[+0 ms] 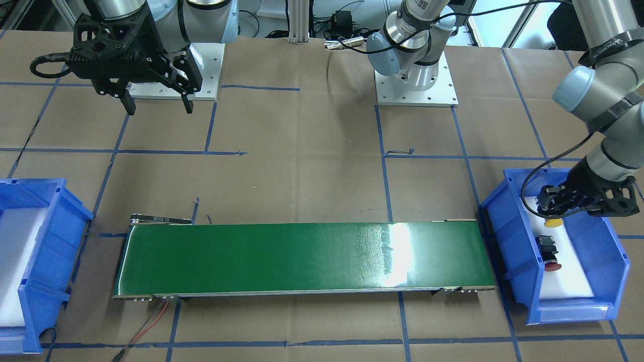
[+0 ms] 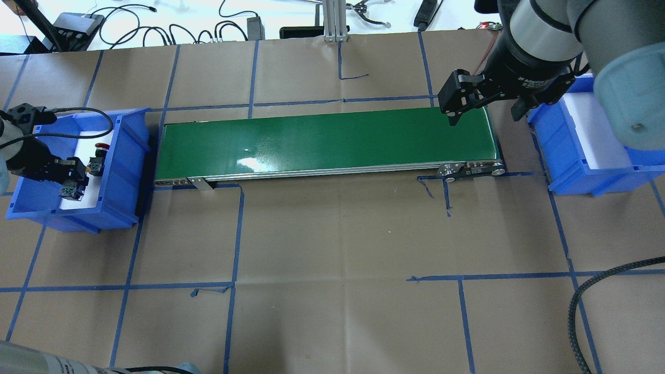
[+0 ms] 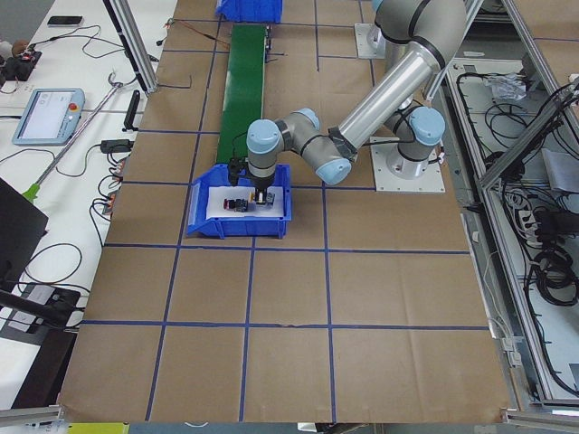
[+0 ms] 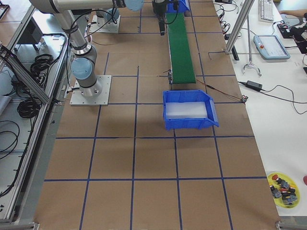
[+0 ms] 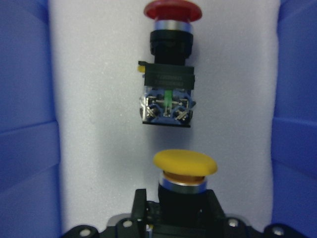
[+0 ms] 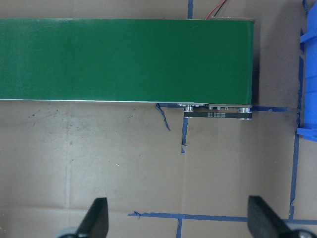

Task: Transport two buttons from left to right
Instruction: 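Lift the yellow button with the left gripper toward the conveyor, then lower the yellow button onto the belt and open the left gripper, then move the left gripper back into the bin and grasp the red button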

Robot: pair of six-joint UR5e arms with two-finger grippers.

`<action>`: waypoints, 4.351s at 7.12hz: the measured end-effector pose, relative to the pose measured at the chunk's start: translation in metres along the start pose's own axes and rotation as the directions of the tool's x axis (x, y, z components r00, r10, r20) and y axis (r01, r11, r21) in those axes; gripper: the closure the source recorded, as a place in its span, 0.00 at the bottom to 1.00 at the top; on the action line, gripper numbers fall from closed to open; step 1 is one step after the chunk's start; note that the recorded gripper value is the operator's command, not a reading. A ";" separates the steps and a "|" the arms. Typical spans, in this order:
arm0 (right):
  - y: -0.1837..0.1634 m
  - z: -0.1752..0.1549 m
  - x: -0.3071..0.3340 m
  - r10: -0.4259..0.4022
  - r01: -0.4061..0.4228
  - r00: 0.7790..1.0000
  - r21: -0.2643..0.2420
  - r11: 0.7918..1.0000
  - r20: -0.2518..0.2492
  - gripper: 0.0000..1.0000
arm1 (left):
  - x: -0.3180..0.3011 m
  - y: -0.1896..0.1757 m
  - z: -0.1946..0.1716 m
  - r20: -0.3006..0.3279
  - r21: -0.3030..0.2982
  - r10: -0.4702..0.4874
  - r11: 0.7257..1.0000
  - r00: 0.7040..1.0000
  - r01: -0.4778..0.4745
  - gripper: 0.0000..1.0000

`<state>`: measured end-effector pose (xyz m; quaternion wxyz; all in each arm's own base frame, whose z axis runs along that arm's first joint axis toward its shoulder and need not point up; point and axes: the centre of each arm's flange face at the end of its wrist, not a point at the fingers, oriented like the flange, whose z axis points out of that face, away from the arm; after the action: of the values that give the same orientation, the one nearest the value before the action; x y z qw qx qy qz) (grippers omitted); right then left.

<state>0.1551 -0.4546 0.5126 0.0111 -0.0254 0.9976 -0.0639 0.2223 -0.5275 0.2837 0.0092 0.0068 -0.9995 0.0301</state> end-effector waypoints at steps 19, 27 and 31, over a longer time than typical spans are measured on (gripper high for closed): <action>-0.001 -0.001 0.003 -0.015 0.015 1.000 0.003 1.000 -0.010 0.00 | 0.284 -0.081 0.037 0.025 -0.020 -0.132 0.991 0.991 0.133 0.00; -0.001 -0.001 0.003 -0.013 0.013 1.000 0.003 1.000 -0.005 0.00 | 0.279 -0.085 -0.122 0.023 0.017 -0.114 0.993 0.993 0.113 0.00; -0.001 -0.001 0.002 -0.013 0.013 1.000 0.003 1.000 -0.004 0.00 | 0.175 -0.088 -0.123 0.027 0.004 -0.062 0.998 0.998 0.062 0.00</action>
<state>0.1527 -0.4556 0.5133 0.0088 -0.0320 0.9973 -0.0655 0.0511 -0.6106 0.4146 -0.0032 0.0384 -0.9988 0.0311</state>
